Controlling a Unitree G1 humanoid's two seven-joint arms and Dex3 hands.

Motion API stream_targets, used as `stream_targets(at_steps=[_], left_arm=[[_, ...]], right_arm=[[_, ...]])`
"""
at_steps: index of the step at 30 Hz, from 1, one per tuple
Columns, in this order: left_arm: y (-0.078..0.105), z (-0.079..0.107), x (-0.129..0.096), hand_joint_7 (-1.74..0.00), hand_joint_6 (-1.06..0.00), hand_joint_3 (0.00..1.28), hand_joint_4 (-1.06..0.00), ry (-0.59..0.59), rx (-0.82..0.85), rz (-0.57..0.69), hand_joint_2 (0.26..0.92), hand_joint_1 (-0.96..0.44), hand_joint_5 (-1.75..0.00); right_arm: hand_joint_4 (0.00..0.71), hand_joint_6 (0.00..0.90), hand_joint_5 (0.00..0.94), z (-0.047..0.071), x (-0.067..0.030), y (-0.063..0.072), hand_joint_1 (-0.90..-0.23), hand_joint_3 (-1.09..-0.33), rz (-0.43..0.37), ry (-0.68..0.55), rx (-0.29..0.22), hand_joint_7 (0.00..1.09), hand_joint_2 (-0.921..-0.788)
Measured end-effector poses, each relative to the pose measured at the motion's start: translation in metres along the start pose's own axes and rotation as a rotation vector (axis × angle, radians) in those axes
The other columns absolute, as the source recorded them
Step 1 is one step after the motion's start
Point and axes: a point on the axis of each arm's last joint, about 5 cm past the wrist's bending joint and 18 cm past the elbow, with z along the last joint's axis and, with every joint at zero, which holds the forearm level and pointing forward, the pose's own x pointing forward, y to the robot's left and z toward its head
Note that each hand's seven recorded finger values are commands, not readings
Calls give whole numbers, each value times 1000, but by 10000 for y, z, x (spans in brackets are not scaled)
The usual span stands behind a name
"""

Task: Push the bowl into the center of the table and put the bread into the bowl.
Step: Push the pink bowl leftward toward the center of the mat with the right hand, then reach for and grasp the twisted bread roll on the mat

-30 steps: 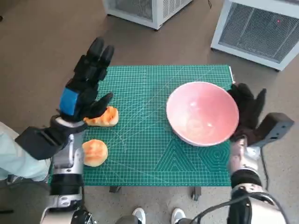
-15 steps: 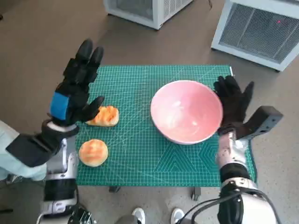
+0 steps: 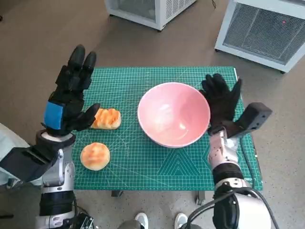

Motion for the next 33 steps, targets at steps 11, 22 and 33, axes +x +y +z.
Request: stream_targets(at_steps=[11,22,33], left_arm=[[4,46,-43,-39,-157,412,-121,3,55,39,921,-682,-9],[-10,49,-43,-32,-150,421,-128,9,74,47,921,-690,-9],[-64,-42,4,-32,-156,416,-111,37,35,32,921,-669,0]], right_arm=[[202,254,5,-3,41,149,-517,-849,40,20,-19,157,-921],[199,247,1,77,78,143,-547,-813,63,10,-83,142,-921],[218,284,8,372,148,84,-605,-761,128,-166,-213,157,-921]])
